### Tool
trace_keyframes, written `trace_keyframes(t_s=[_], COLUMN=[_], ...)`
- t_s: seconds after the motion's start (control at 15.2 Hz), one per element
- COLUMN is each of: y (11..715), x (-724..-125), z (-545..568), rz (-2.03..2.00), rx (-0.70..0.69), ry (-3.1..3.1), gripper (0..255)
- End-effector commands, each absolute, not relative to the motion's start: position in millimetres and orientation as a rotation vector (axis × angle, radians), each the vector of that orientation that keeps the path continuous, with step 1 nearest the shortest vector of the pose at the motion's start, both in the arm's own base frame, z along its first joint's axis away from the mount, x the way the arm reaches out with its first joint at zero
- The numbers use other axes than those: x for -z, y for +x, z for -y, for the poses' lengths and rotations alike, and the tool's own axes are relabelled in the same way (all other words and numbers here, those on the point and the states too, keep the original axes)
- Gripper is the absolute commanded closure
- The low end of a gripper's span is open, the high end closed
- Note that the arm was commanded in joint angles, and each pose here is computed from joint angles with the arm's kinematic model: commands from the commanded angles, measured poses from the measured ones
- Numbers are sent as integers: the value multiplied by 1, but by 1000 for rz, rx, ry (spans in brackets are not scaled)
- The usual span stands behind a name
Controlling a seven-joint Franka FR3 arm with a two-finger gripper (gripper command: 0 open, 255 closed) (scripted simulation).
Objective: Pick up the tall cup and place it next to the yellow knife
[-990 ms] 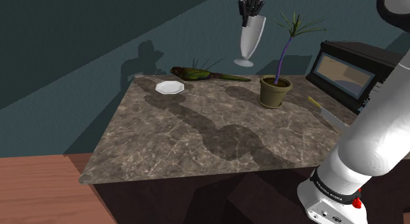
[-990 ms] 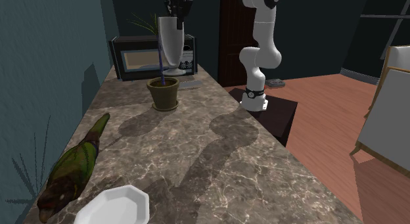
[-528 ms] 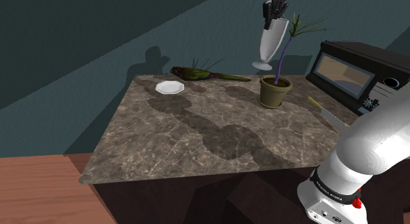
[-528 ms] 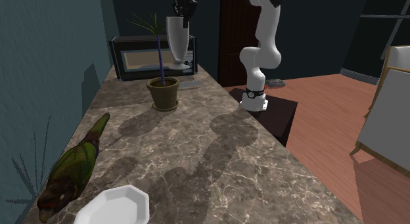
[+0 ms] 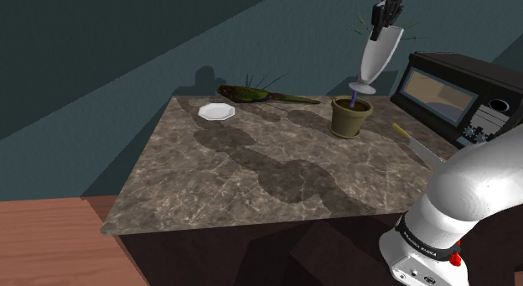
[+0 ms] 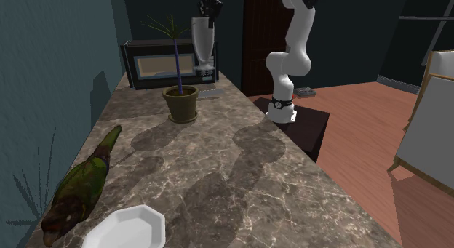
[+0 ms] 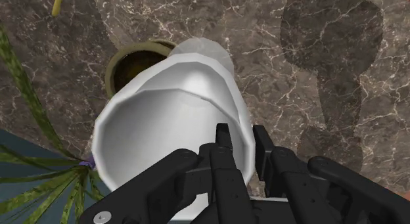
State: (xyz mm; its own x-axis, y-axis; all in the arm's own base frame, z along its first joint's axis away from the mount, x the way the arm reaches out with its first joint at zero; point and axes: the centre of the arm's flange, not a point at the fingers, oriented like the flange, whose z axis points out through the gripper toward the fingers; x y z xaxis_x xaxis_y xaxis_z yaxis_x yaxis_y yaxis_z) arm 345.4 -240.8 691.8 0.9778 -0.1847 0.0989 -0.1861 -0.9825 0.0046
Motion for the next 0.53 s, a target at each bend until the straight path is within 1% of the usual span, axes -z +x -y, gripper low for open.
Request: trace_keyframes(t_s=[0.0, 0.46], y=[321, 232], x=[-691, -692], z=[251, 296], rz=[290, 290], rx=[-154, -154], ry=[3111, 3111], gripper=[255, 255])
